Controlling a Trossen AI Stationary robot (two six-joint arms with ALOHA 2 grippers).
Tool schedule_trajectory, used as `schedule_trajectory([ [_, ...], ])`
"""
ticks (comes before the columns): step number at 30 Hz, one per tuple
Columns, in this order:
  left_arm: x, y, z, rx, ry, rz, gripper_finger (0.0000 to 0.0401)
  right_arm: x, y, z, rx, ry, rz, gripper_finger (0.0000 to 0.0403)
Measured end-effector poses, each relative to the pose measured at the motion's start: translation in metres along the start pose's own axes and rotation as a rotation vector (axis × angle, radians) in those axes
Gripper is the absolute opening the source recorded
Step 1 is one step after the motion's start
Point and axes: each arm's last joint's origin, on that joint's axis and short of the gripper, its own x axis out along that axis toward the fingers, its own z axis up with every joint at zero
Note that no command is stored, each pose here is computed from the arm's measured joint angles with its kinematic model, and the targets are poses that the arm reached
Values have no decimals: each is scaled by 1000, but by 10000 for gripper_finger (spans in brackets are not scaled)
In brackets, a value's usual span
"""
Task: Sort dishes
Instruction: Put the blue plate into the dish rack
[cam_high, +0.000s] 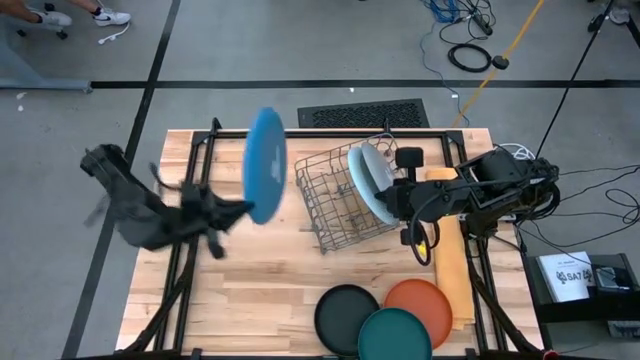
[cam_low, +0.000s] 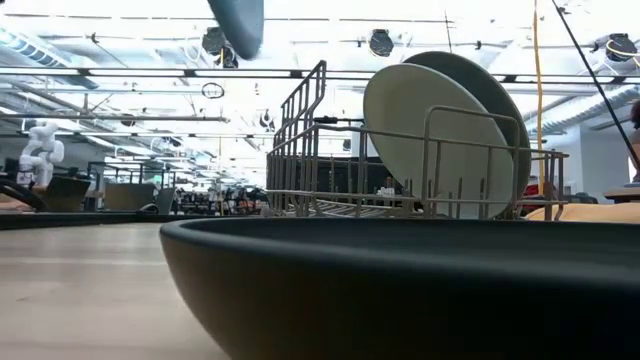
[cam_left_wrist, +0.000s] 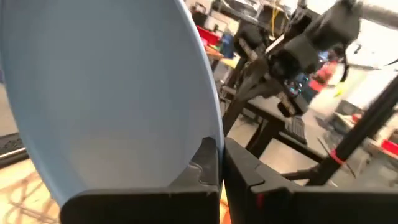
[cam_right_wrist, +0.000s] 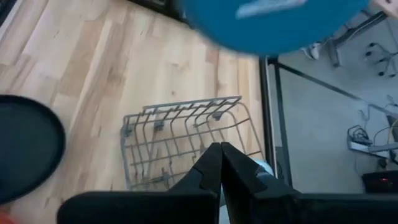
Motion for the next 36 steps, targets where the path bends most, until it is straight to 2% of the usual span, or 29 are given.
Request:
schedule_trajectory([
  [4,26,-8,-36,-61,-111,-7,0,-3,-2,0,2,-10,-2,0],
  [8,49,-8,-59,-177,-261,-105,0,-2,-1,-2,-6,5,1,0],
  [11,65,-4,-75,-226,-323,-103,0,-2,-1,-3,-12,16,2,0],
  [15,87,0,-94,-319,-317,-53,0,-5,-1,-7,-15,38,8,0],
  [23,138,18,-125,-449,-313,-81,0,-9,5,-6,-34,17,22,0],
  [27,160,27,-118,-488,-382,-171,0,-11,8,-5,-41,8,32,0],
  [32,195,38,-113,-429,-363,-234,0,-14,13,-5,-45,-3,44,0],
  [36,218,49,-104,-427,-377,-273,0,-16,16,-5,-46,-8,54,0],
])
